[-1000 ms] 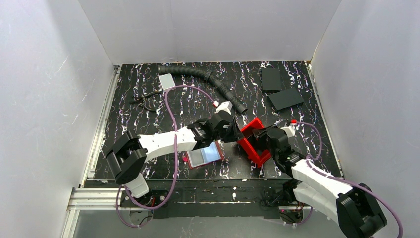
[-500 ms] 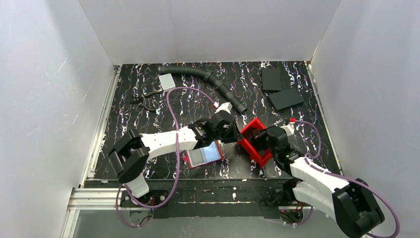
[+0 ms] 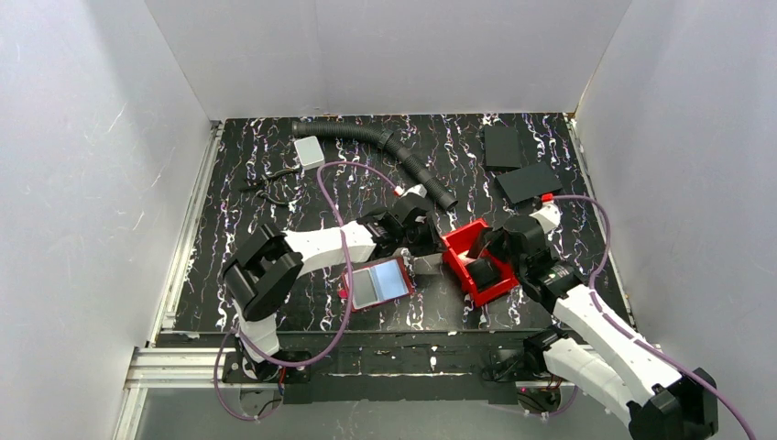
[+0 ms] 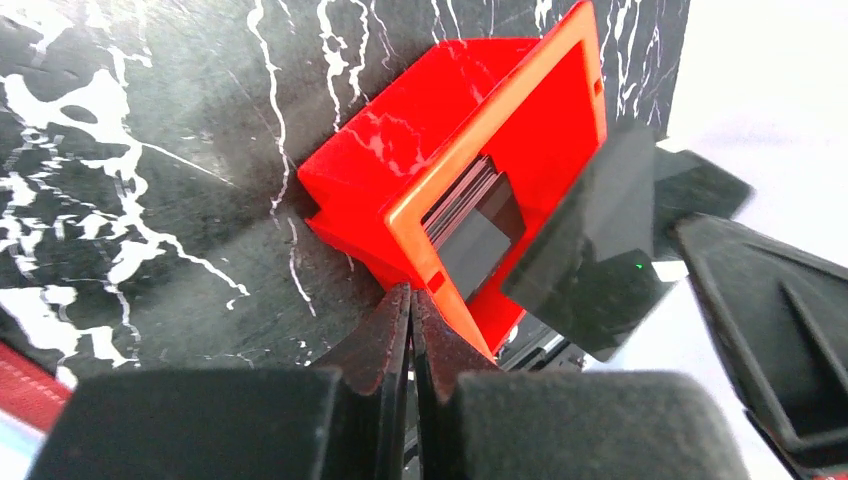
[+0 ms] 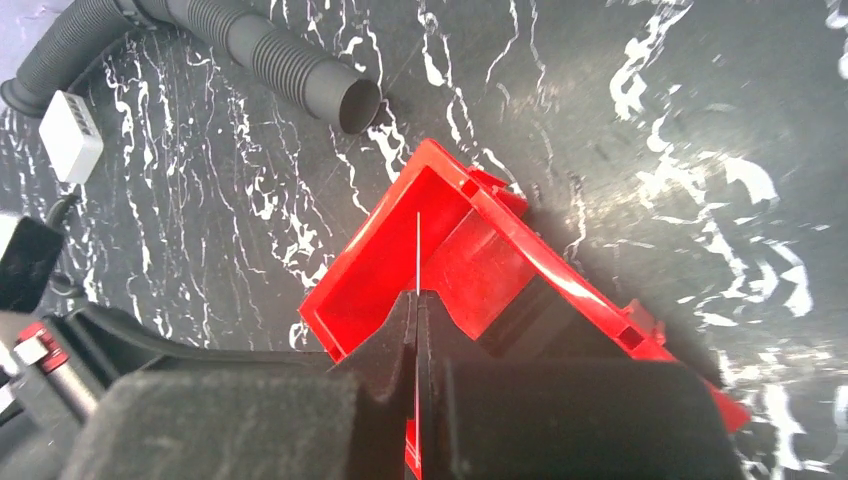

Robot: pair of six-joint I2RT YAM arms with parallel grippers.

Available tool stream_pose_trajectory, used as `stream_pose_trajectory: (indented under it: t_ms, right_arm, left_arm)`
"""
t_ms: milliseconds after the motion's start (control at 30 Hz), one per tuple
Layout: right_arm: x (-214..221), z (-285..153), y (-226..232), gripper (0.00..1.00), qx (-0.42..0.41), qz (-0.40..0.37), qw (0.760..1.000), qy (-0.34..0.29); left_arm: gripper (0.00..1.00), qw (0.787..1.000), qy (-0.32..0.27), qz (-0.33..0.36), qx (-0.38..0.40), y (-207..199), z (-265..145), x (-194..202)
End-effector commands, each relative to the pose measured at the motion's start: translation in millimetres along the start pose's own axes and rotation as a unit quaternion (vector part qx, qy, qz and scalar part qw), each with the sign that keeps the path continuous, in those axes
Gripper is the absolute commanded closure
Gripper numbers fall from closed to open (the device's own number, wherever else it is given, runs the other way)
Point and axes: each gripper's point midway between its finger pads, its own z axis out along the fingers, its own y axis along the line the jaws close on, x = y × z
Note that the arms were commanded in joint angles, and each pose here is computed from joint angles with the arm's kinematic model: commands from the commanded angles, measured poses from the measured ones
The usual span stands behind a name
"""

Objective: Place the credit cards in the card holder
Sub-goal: Pick up the credit card from the storage box, then insert the credit card into the card holder.

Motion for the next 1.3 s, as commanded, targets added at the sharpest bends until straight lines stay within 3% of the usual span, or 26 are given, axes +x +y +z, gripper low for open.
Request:
stream_pose_trajectory:
  t_ms: [0, 100, 267, 400, 467, 500, 600, 733, 900, 967, 1100, 1267]
  right_arm:
    - [-36, -28, -6, 0.99, 0.024, -0.076, 0.996, -0.036]
    - [-54, -43, 6, 0.99, 0.001, -0.105, 0.993, -0.053]
    - [-76, -65, 48, 0.99, -0.078, -0.178, 0.979, -0.055]
    - [-74, -73, 80, 0.99, -0.133, -0.217, 0.967, -0.015]
    - [-71, -74, 92, 0.99, -0.156, -0.240, 0.958, 0.003]
    - [-69, -75, 98, 0.99, -0.168, -0.255, 0.952, 0.014]
    - [-58, -76, 118, 0.99, -0.208, -0.285, 0.934, 0.058]
    - [-3, -72, 149, 0.99, -0.312, -0.289, 0.884, 0.191]
    - [80, -73, 172, 0.99, -0.363, -0.282, 0.833, 0.307]
    - [102, -77, 183, 0.99, -0.383, -0.264, 0.820, 0.333]
    - [114, -84, 197, 0.99, -0.435, -0.182, 0.814, 0.339]
    - [108, -104, 220, 0.99, -0.493, -0.105, 0.793, 0.342]
  left_arm:
    - [1.00, 1.000, 0.011, 0.004, 0.027, -27, 0, -6]
    - [0.93, 1.000, 0.021, 0.001, 0.022, -28, 6, -7]
    - [0.52, 0.999, 0.030, -0.008, 0.013, -21, -12, -12]
    - [0.39, 1.000, 0.018, -0.013, 0.014, -13, -60, -28]
    - [0.15, 1.000, 0.017, -0.016, 0.014, -4, -89, -32]
    - [0.08, 1.000, 0.020, -0.018, 0.001, 5, -105, -31]
    - [0.07, 0.999, 0.027, -0.015, -0.043, 43, -152, -22]
    - [0.14, 0.995, 0.065, -0.032, -0.070, 86, -192, 6]
    - [0.37, 0.991, 0.102, -0.047, -0.076, 107, -196, 33]
    - [0.34, 0.994, 0.097, -0.047, -0.023, 95, -191, 34]
    - [0.17, 0.993, 0.044, -0.052, 0.097, 68, -205, 25]
    - [0.14, 0.971, -0.006, -0.071, 0.228, 43, -235, 15]
